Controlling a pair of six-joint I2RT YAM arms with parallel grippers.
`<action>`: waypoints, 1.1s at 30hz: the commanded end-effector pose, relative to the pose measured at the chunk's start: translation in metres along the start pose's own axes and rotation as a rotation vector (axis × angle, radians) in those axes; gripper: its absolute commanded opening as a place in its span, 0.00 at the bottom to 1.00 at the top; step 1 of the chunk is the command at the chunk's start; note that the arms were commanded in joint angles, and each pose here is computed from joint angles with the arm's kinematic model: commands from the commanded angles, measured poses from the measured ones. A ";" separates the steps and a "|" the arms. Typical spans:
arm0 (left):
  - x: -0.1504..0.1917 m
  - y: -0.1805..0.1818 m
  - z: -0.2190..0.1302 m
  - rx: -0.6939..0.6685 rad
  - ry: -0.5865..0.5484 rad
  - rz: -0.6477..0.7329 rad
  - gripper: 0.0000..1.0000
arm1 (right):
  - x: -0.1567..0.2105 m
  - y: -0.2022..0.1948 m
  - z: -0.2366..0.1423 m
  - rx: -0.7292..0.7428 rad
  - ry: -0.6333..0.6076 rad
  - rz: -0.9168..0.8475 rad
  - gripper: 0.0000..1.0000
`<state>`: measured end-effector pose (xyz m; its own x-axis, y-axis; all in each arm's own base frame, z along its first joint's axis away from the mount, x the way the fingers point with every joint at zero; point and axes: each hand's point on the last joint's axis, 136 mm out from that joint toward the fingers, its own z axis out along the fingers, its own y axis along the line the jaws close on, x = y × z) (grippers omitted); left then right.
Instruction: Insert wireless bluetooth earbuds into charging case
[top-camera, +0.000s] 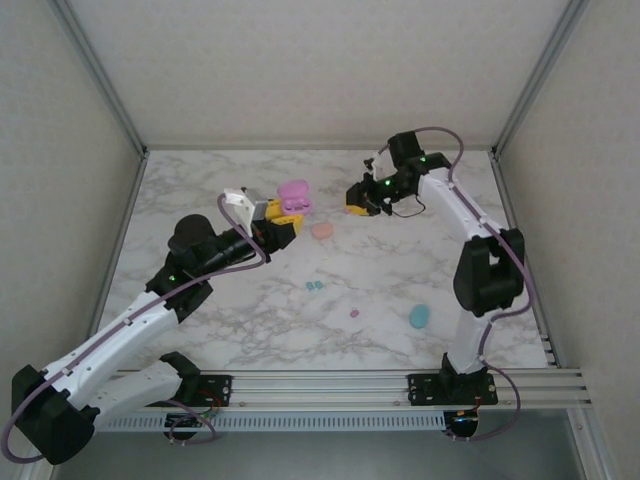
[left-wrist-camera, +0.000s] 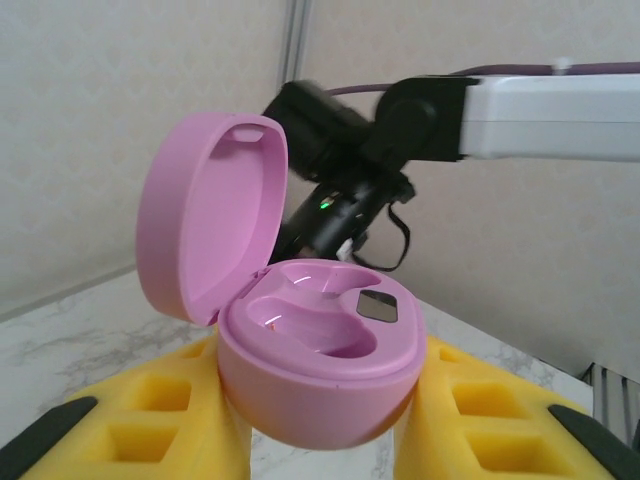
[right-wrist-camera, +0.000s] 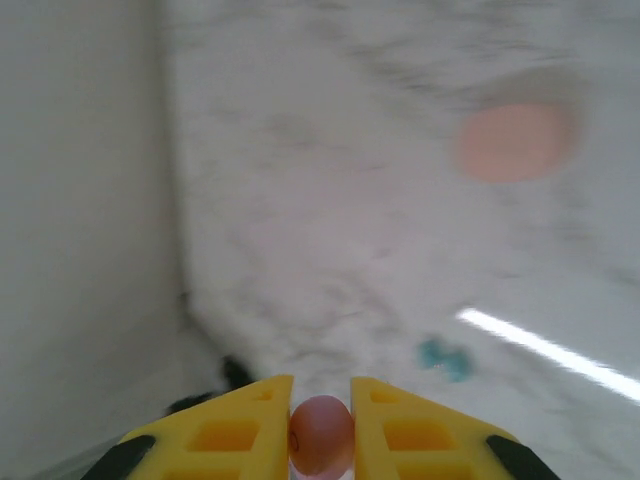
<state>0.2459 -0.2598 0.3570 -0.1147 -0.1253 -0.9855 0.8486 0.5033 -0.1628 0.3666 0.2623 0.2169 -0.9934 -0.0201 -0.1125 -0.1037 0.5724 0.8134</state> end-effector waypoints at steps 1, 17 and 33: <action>-0.016 0.008 -0.008 -0.038 -0.042 0.038 0.32 | 0.018 0.051 -0.010 -0.314 0.105 0.035 0.19; -0.011 0.022 -0.011 -0.050 -0.023 0.056 0.32 | 0.044 0.098 -0.039 -0.427 0.144 0.041 0.19; -0.003 -0.001 0.002 0.101 0.000 0.121 0.33 | 0.084 0.170 -0.072 -0.375 -0.069 -0.345 0.20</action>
<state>0.2555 -0.2542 0.3454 -0.0735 -0.0596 -0.9955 0.8724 0.4799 -0.0931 0.2674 0.2945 0.3693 -0.9415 -0.1014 -0.3215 -0.3364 0.2220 0.9152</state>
